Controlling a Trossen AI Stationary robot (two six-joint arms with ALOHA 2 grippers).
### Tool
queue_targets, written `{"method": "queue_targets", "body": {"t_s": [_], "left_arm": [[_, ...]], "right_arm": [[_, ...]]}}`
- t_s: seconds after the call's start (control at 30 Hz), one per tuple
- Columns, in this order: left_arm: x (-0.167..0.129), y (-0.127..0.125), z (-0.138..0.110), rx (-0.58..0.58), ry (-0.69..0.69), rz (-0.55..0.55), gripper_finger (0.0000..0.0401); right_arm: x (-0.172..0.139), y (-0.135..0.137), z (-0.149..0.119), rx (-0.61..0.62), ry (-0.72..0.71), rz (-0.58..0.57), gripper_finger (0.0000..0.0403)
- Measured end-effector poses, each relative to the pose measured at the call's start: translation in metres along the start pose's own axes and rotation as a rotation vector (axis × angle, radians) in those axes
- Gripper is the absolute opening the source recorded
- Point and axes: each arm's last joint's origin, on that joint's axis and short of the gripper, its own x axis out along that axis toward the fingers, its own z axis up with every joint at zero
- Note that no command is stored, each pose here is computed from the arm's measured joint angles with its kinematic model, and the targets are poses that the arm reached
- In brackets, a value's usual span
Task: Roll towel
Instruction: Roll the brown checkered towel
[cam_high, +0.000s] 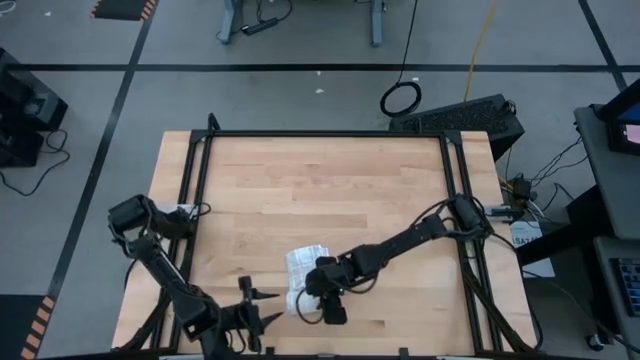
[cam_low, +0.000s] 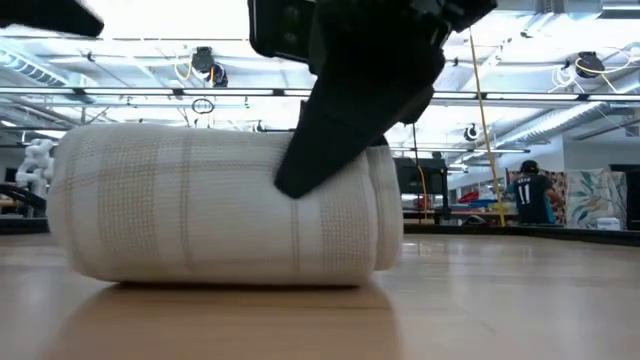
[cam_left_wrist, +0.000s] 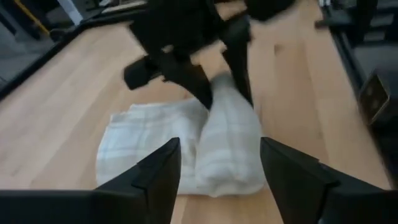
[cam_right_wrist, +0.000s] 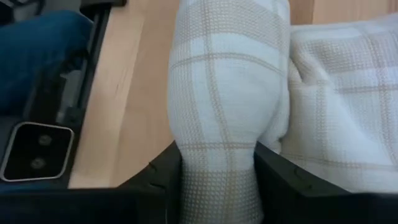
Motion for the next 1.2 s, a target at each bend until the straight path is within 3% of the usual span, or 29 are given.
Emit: {"method": "queue_targets", "body": {"t_s": [0.3,0.57,0.73,1.0,1.2], "left_arm": [[0.029,-0.022,-0.023,0.177,-0.029,0.016,0.0267],[0.052,-0.025,-0.037,0.213,-0.003,0.038,0.0270],[0.068,-0.018,-0.035,0.200,0.065,0.001,0.0266],[0.079,-0.010,-0.030,0.204,0.112,-0.018,0.0212],[0.065,-0.013,-0.019,0.209,0.110,-0.087,0.0242]], "right_arm": [[-0.002,-0.014,0.007,0.092,0.000,0.076,0.0139],[-0.003,-0.017,0.009,0.143,0.006,0.105,0.0139],[-0.003,-0.016,0.010,0.145,0.002,0.126,0.0139],[-0.002,-0.012,0.008,0.137,0.004,0.129,0.0139],[-0.002,-0.009,0.008,0.126,-0.002,0.135,0.0139]]}}
